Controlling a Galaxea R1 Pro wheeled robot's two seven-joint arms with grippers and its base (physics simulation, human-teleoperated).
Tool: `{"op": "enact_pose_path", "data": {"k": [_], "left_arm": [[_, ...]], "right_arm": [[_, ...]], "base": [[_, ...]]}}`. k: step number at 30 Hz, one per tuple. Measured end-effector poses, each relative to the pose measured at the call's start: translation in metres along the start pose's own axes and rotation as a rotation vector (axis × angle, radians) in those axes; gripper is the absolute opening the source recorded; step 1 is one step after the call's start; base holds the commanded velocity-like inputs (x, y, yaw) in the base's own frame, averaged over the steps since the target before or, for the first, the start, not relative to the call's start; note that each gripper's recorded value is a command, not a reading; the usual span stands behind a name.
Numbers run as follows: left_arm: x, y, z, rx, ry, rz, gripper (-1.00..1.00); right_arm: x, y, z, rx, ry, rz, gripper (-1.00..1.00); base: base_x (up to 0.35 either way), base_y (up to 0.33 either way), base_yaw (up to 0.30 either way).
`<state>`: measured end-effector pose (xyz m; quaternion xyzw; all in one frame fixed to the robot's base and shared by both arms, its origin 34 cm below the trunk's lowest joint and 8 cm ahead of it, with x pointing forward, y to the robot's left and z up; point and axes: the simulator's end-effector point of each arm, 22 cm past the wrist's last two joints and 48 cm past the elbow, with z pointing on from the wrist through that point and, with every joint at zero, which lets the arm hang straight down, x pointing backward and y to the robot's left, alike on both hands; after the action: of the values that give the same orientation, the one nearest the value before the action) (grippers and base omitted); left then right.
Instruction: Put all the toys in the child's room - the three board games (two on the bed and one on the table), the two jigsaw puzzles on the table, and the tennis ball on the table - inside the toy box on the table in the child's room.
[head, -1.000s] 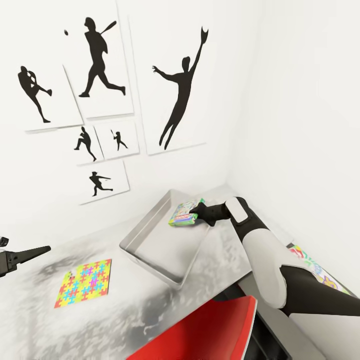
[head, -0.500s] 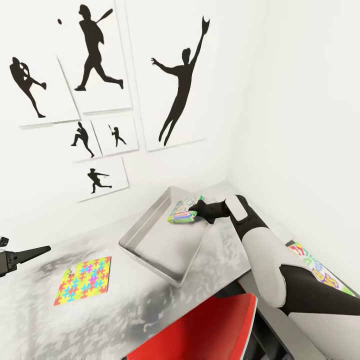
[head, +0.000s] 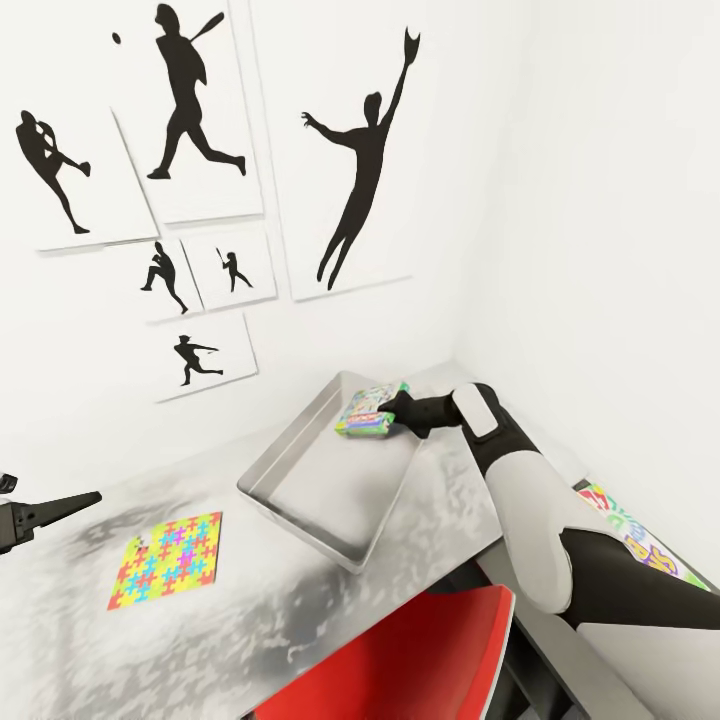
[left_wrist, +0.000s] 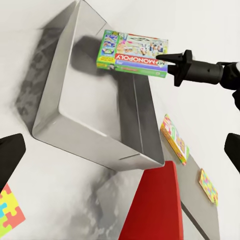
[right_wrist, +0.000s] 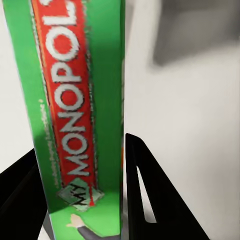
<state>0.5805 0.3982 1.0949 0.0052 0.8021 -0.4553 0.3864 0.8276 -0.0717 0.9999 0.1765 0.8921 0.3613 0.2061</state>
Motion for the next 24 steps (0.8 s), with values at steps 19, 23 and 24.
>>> {"op": "enact_pose_path", "data": {"k": [19, 23, 24], "left_arm": [[0.002, 0.003, 0.001, -0.003, 0.004, -0.005, 1.00], [0.003, 0.005, 0.003, -0.005, 0.008, -0.010, 1.00], [0.004, 0.006, 0.003, -0.005, 0.009, -0.011, 1.00]], "right_arm": [[0.006, 0.003, 0.007, -0.004, 0.011, -0.002, -1.00], [0.008, 0.001, 0.010, -0.002, 0.017, 0.000, -1.00], [0.008, 0.001, 0.011, -0.002, 0.017, 0.001, -1.00]], "base": [[0.000, 0.000, 0.000], [0.000, 0.000, 0.000], [0.000, 0.000, 0.000]]}}
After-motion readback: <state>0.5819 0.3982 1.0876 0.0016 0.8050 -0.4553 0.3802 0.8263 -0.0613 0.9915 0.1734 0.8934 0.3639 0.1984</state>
